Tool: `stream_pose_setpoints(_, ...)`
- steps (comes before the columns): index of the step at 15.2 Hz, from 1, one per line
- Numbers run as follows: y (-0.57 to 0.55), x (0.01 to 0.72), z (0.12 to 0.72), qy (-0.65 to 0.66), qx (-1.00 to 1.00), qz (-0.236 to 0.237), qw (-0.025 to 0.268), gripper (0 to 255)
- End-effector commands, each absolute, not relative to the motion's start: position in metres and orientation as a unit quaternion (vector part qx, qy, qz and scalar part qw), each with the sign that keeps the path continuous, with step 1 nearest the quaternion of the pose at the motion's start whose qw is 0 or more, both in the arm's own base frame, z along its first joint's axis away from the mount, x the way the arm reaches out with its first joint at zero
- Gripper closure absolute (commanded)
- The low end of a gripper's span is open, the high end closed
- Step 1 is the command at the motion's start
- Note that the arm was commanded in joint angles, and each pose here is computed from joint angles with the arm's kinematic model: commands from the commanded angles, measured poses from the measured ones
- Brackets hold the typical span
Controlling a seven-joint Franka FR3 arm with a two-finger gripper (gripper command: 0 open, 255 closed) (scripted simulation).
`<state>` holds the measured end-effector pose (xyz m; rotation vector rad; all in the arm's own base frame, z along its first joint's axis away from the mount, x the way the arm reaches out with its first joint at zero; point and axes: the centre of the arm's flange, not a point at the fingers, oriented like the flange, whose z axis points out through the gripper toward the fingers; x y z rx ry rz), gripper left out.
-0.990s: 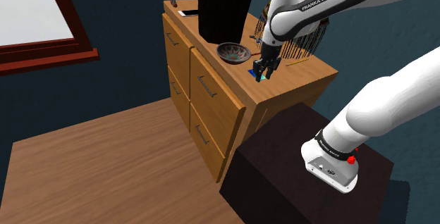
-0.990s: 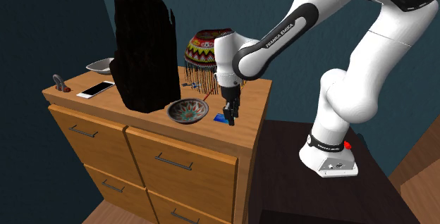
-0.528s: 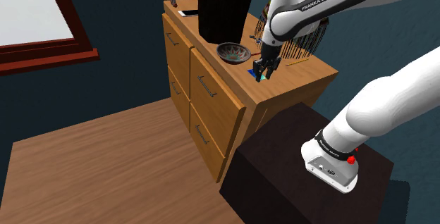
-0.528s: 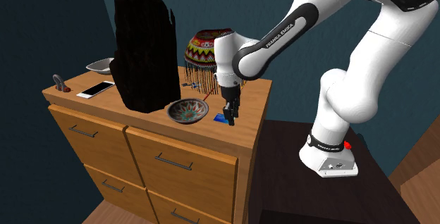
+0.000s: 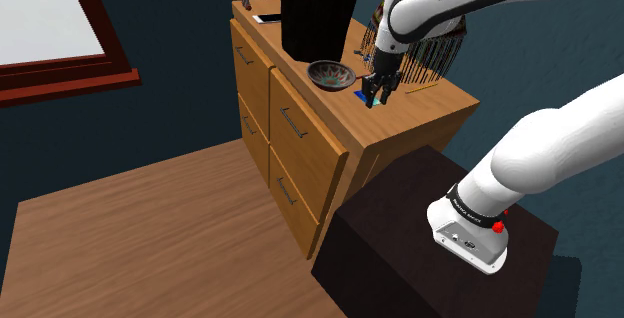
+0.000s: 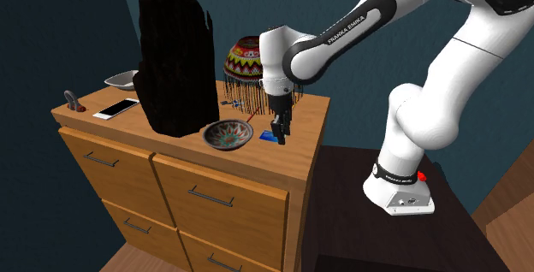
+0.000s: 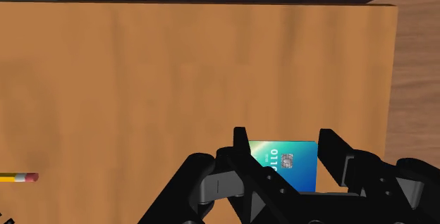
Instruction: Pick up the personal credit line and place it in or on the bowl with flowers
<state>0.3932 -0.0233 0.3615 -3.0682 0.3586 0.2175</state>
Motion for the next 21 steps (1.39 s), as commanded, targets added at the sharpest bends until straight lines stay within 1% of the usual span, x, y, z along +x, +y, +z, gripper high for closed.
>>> stream_pose_setpoints(1,-0.023,0.392,0.373,0.116,-0.991,0.071,0.022,255)
stream_pose_setpoints(15,-0.023,0.392,0.446,0.116,-0.991,0.071,0.022,255)
stream_pose_setpoints(21,-0.017,0.471,0.453,0.116,-0.991,0.071,0.022,255)
